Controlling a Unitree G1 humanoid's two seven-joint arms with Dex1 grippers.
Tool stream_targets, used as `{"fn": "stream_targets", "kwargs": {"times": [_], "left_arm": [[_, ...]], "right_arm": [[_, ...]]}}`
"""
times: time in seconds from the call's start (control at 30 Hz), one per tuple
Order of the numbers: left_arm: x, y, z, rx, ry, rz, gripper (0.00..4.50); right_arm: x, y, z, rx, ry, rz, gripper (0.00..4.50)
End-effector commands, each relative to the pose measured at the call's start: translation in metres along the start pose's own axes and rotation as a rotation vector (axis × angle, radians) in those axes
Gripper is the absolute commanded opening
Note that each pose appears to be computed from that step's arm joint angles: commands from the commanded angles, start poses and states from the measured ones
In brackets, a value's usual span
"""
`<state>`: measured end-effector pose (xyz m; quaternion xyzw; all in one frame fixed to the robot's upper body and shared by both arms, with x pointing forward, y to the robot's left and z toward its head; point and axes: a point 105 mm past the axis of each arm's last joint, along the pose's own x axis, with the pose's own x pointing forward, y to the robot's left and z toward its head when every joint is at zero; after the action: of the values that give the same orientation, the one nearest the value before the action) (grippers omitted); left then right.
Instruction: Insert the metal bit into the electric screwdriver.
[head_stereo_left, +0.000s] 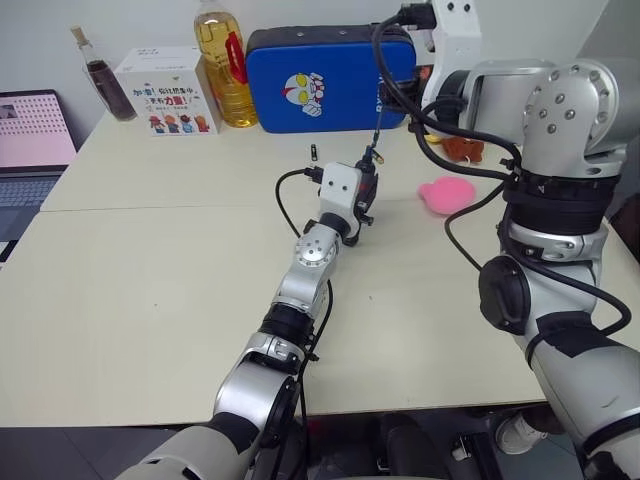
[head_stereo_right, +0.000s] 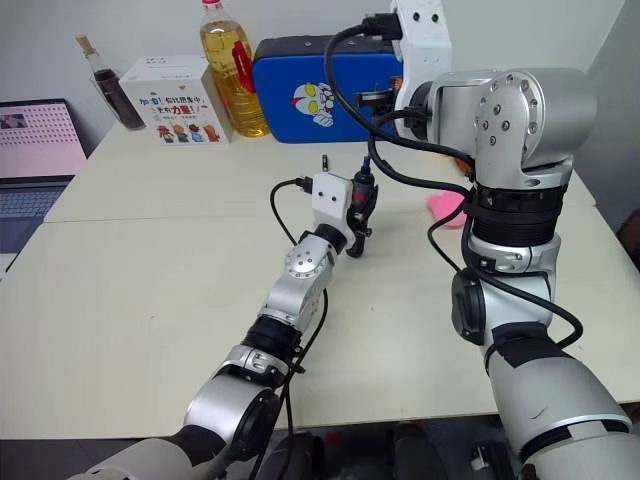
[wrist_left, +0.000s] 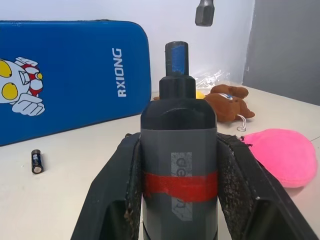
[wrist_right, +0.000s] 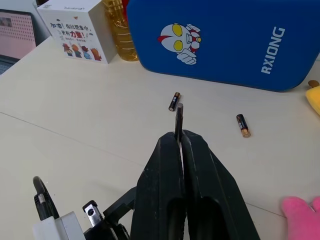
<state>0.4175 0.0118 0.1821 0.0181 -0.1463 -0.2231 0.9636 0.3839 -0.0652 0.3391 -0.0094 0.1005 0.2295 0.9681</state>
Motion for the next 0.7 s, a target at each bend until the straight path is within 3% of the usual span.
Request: {"fn": "stream_targets", "kwargs": {"times": [0.03, 0.7], "left_arm": [[-0.003, -0.003, 0.006, 0.015, -0.027, 0.003, 1.65], [-0.016, -0.009, 0.002, 0.019, 0.003, 0.003, 1.65]], "right_arm": [[-0.014, 0.004, 0.021, -0.018, -0.079, 0.0, 0.09], [-0.016, 0.011, 0.014, 0.007, -0.049, 0.04, 0.09]]}}
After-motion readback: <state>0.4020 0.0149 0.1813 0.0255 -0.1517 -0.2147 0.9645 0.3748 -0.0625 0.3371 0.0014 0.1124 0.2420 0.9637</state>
